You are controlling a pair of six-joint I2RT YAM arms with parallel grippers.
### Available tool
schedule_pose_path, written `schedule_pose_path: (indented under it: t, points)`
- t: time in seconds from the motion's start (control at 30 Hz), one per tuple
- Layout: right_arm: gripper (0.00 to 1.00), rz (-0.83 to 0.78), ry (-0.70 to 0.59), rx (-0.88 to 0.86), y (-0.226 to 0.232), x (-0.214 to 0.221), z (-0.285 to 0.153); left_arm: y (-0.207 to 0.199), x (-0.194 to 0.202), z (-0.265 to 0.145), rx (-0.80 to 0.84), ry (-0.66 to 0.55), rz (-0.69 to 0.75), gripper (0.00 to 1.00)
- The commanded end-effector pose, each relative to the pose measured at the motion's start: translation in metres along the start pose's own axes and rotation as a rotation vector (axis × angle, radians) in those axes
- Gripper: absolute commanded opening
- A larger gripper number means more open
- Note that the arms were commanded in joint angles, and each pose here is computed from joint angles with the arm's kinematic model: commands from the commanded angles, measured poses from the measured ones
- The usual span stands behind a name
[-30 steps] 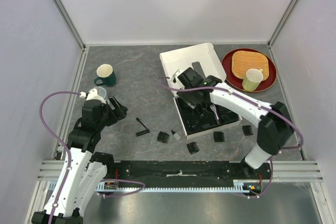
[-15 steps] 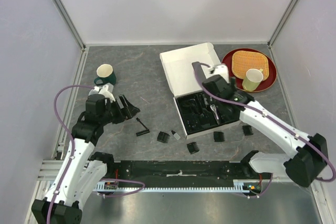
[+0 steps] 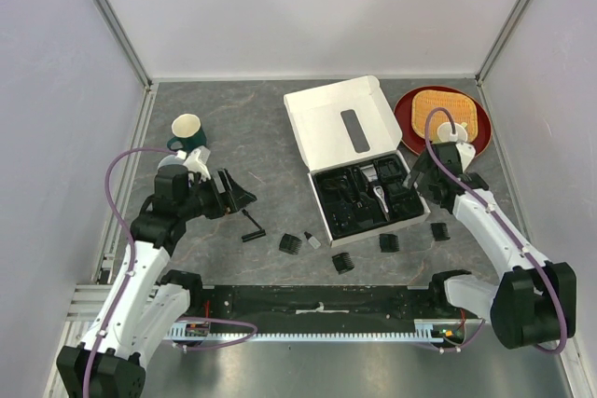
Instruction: Sort the hair-cutting tools
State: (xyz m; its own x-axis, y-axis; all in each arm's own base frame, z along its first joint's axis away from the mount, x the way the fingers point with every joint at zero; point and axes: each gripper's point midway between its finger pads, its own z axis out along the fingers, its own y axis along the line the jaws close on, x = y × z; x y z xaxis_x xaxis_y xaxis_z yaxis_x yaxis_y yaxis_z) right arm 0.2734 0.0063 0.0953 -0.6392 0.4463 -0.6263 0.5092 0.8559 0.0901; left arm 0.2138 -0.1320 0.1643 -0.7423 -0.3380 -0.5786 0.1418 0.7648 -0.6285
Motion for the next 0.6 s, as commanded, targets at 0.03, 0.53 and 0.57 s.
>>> schedule_pose_path:
  t: [0.03, 0.53, 0.57]
  points:
    - [0.98, 0.101, 0.034, -0.192, 0.033, -0.001, -0.008, -0.001, -0.003, 0.002, 0.011, -0.006, 0.033, 0.82]
    - [0.94, 0.053, 0.145, -0.369, 0.067, 0.023, 0.002, 0.008, -0.005, 0.004, -0.038, -0.017, 0.01, 0.82]
    - [0.94, 0.052, 0.149, -0.387, 0.071, 0.022, 0.001, 0.009, -0.005, 0.004, -0.041, -0.017, 0.01, 0.82]
